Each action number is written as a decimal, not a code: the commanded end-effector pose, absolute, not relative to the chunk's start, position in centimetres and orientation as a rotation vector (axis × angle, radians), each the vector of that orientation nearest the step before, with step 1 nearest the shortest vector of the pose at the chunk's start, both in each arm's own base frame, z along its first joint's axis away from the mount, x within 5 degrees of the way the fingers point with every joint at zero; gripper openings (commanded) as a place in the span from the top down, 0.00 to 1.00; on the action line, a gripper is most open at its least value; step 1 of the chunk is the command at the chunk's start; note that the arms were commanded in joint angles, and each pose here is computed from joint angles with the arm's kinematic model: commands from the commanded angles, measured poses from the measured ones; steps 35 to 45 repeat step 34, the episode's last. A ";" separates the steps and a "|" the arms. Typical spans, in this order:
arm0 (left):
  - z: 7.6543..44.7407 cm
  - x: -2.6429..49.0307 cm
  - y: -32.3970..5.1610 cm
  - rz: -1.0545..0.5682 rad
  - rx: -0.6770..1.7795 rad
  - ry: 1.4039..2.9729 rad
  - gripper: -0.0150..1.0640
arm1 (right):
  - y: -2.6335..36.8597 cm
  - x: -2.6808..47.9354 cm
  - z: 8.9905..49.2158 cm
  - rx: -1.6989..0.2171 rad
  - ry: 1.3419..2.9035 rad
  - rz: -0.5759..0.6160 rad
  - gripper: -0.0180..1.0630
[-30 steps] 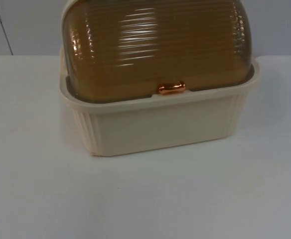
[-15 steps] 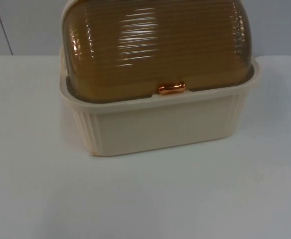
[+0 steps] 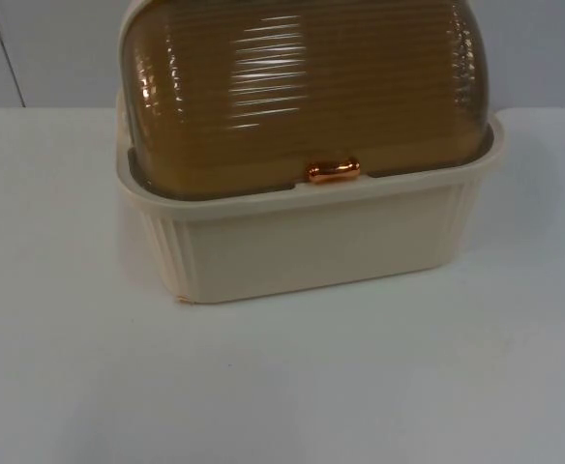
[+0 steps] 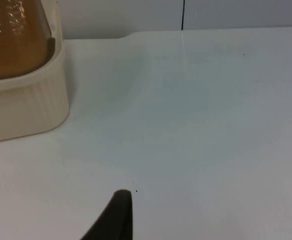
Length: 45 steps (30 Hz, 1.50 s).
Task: Open the box lid with the left hand, place the block into the box with the right hand, then close the box lid with the left hand.
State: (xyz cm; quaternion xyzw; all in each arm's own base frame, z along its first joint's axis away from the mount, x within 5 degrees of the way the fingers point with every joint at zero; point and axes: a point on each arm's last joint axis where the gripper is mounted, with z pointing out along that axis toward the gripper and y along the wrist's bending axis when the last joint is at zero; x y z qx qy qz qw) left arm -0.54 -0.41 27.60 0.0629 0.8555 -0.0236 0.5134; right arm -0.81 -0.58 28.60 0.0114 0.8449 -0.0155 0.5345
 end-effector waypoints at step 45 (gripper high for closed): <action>27.5 -0.5 -0.3 -0.023 0.078 2.062 0.02 | -0.6 -0.7 28.0 0.030 2.048 -0.037 0.01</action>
